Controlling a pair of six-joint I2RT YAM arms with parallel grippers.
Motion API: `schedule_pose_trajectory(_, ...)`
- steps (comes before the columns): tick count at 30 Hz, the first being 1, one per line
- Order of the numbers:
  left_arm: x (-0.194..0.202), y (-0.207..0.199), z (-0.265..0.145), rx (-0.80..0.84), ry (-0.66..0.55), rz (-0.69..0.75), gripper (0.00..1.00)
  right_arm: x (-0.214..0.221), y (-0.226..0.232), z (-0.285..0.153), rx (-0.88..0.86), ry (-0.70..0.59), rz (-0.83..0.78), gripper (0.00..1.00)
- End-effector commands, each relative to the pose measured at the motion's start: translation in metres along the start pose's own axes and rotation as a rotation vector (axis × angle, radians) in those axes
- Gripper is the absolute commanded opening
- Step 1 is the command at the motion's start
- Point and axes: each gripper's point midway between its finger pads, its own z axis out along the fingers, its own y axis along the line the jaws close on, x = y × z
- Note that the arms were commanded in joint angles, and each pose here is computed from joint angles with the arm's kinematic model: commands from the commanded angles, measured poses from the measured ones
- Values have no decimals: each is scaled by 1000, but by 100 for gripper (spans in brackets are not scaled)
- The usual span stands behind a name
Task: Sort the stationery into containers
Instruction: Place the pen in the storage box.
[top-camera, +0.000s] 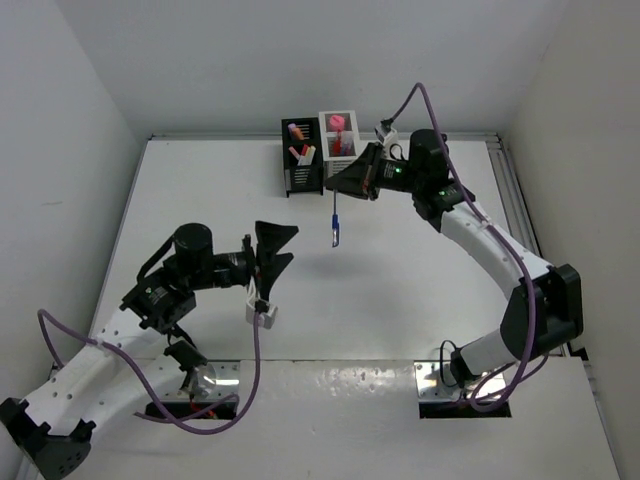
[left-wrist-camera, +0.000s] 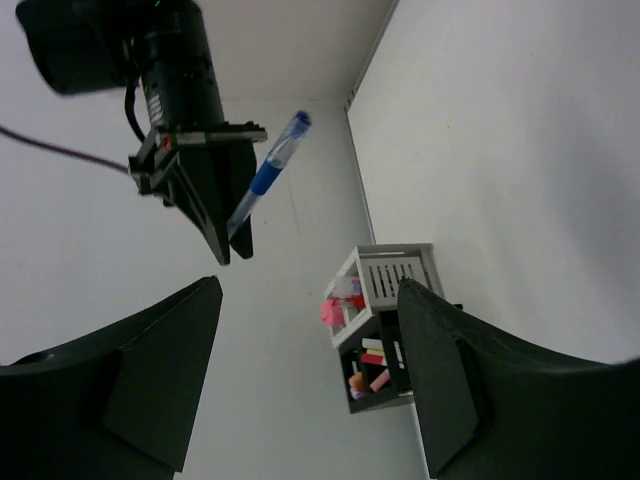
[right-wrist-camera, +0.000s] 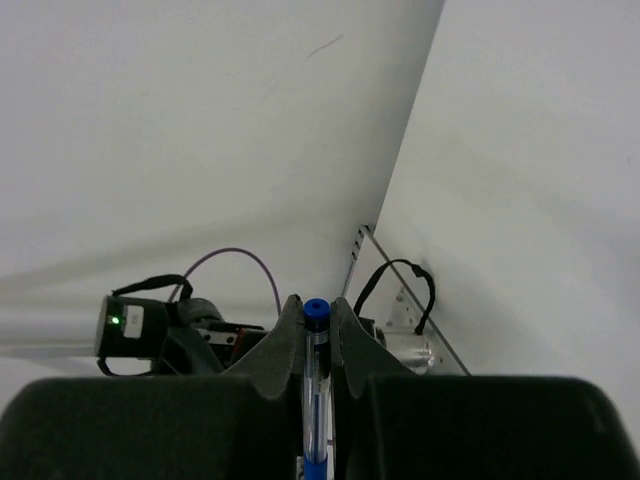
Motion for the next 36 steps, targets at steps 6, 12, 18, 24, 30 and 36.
schedule_pose_trajectory(6, -22, -2, 19, -53, -70, 408, 77, 18, 8, 3, -25, 53, 39, 0)
schedule_pose_trajectory(12, -36, -6, 37, -56, -127, 465, 77, 38, -1, 11, -9, 101, 65, 0)
schedule_pose_trajectory(18, -42, -3, 50, -60, -153, 461, 76, 51, 4, 20, -27, 138, 61, 0)
schedule_pose_trajectory(24, -52, -6, 57, -46, -190, 480, 62, 58, 10, 27, -45, 165, 53, 0)
schedule_pose_trajectory(30, -53, -5, 59, -47, -181, 472, 28, 64, 9, 28, -45, 180, 59, 0)
schedule_pose_trajectory(36, -57, 5, 62, -79, -178, 446, 0, 52, 12, 23, -63, 156, 25, 60)
